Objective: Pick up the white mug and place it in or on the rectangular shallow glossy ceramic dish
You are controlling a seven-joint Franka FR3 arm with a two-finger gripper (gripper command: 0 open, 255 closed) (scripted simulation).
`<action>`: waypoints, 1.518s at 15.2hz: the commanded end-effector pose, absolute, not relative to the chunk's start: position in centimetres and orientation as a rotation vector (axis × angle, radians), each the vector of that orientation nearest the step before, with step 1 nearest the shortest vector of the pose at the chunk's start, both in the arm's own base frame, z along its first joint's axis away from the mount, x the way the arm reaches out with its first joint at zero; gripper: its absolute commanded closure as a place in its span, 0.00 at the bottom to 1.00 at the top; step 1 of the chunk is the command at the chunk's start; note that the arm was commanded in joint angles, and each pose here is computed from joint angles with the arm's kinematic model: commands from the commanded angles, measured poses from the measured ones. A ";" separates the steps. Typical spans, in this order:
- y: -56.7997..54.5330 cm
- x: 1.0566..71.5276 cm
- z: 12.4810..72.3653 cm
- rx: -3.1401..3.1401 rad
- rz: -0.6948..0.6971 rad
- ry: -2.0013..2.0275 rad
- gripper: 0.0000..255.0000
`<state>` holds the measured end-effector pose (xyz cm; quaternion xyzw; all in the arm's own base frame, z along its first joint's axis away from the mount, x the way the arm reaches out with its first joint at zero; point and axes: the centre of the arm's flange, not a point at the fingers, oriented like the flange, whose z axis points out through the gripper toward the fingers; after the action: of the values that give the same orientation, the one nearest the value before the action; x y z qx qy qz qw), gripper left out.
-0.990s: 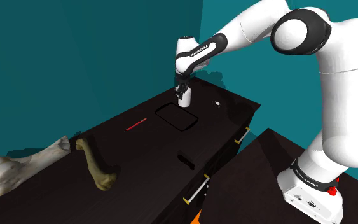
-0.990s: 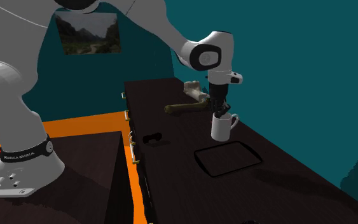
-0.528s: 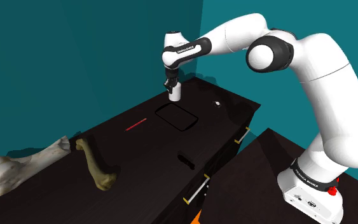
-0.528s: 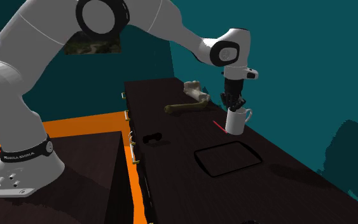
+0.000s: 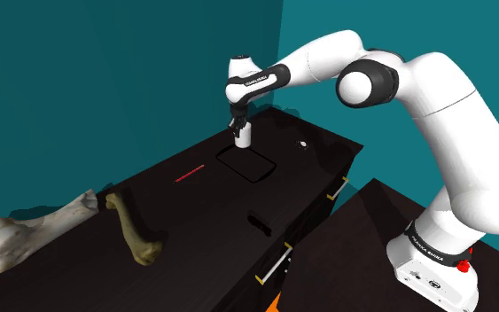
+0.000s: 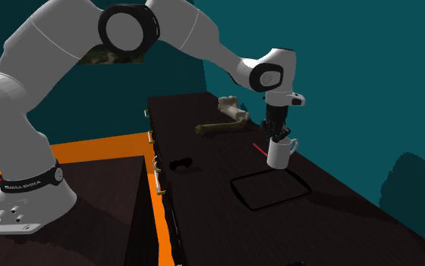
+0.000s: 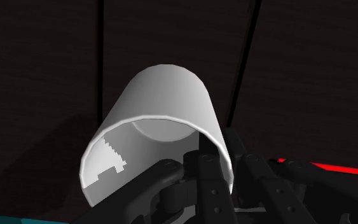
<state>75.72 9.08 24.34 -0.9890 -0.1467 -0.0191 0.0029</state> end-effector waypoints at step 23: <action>9.0 75.7 20.3 -3.101 -0.061 -0.460 0.00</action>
<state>75.77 9.11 19.56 -0.9890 -0.1466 -0.0192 0.0028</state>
